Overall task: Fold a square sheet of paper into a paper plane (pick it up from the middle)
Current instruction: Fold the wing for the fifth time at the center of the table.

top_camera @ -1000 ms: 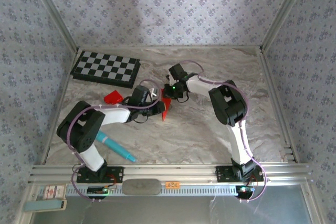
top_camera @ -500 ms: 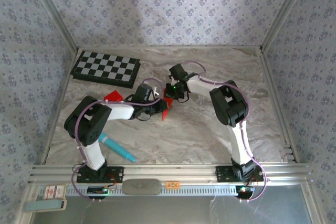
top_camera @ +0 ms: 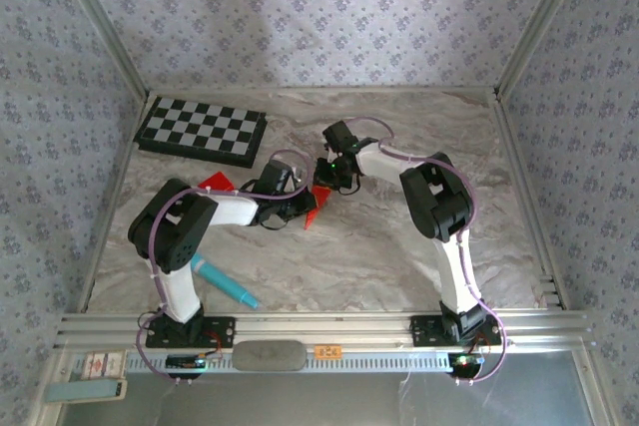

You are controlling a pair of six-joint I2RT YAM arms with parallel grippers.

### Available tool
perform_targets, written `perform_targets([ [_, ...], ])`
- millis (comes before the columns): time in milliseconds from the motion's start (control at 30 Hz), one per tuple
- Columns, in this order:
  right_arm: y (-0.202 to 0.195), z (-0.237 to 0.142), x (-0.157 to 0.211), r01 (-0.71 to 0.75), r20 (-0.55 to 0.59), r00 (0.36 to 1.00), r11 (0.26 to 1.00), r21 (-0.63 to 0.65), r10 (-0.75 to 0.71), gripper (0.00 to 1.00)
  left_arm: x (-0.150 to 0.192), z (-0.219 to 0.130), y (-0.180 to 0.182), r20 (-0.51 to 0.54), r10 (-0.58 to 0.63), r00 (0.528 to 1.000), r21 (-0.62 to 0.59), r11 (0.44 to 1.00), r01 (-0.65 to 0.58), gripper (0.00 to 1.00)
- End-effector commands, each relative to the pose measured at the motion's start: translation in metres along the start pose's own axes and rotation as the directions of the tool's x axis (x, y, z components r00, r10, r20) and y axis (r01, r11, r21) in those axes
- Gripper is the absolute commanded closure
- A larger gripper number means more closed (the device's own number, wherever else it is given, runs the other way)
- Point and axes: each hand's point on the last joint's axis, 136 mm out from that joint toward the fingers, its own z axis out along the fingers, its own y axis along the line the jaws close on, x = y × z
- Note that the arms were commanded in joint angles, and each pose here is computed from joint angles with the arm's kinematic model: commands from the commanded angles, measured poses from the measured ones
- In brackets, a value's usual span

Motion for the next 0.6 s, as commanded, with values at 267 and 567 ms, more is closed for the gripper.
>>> perform_targets([
  [267,0.024,-0.067,-0.029,0.065,0.087,0.995,0.992,-0.109,-0.056,0.71,0.021,0.007,0.044,-0.024,-0.086,0.996,-0.140,0.987,0.082,1.00],
  [567,0.021,-0.071,0.011,0.168,0.081,0.985,0.955,-0.246,-0.153,0.73,0.023,0.007,0.053,-0.019,-0.113,0.993,-0.177,0.978,0.108,1.00],
])
